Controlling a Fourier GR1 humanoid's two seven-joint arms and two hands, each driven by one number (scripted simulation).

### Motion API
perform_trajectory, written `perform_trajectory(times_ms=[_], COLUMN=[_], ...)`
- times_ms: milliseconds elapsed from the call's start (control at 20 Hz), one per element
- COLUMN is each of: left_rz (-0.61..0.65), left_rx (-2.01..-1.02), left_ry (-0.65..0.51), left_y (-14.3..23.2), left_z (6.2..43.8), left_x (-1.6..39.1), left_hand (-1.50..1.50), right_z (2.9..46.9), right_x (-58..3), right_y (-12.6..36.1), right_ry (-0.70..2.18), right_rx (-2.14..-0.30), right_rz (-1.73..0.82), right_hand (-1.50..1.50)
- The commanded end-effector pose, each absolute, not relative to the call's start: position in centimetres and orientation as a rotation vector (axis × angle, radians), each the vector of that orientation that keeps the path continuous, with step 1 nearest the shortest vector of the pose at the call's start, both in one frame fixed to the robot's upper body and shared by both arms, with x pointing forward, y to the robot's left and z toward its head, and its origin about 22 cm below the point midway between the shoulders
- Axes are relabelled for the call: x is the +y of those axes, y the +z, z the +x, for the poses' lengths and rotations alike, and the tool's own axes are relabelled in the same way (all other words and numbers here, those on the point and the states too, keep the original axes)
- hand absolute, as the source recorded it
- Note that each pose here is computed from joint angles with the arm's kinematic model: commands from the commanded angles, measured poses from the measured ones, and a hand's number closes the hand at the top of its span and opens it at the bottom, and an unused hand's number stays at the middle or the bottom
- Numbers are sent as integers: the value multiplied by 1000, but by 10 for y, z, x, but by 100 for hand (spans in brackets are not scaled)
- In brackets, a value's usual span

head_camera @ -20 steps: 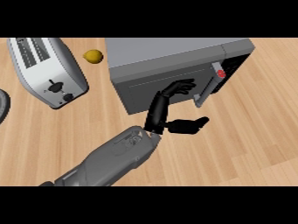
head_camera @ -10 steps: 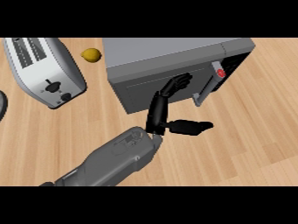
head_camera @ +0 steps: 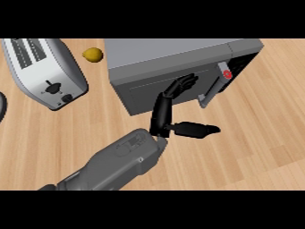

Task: Pick up the milk, place it into the microwave and close the microwave

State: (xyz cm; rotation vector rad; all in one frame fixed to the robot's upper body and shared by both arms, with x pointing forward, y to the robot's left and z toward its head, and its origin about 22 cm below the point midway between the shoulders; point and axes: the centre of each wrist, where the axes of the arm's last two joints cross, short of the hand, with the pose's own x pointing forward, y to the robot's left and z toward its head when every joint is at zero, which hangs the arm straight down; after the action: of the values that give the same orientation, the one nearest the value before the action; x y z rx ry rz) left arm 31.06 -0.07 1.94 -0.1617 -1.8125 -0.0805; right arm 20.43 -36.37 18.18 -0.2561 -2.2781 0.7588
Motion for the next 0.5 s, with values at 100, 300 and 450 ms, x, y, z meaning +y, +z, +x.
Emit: perform_trajectory(times_ms=[100, 300, 450], left_rz=[-90, -114, -97], left_rx=[-1822, -1839, -1830], left_ry=[-12, -27, -22], left_y=[32, 29, 26], left_z=[336, 328, 332], left_x=[4, 1, 4], left_hand=[-150, -150, -150], right_z=[213, 223, 226], right_x=[-363, -347, -349], right_y=[186, 138, 137], right_ry=[765, 439, 451], right_rx=[-2278, -2294, -2237], right_rz=[-262, 90, 142], right_hand=[150, 150, -150])
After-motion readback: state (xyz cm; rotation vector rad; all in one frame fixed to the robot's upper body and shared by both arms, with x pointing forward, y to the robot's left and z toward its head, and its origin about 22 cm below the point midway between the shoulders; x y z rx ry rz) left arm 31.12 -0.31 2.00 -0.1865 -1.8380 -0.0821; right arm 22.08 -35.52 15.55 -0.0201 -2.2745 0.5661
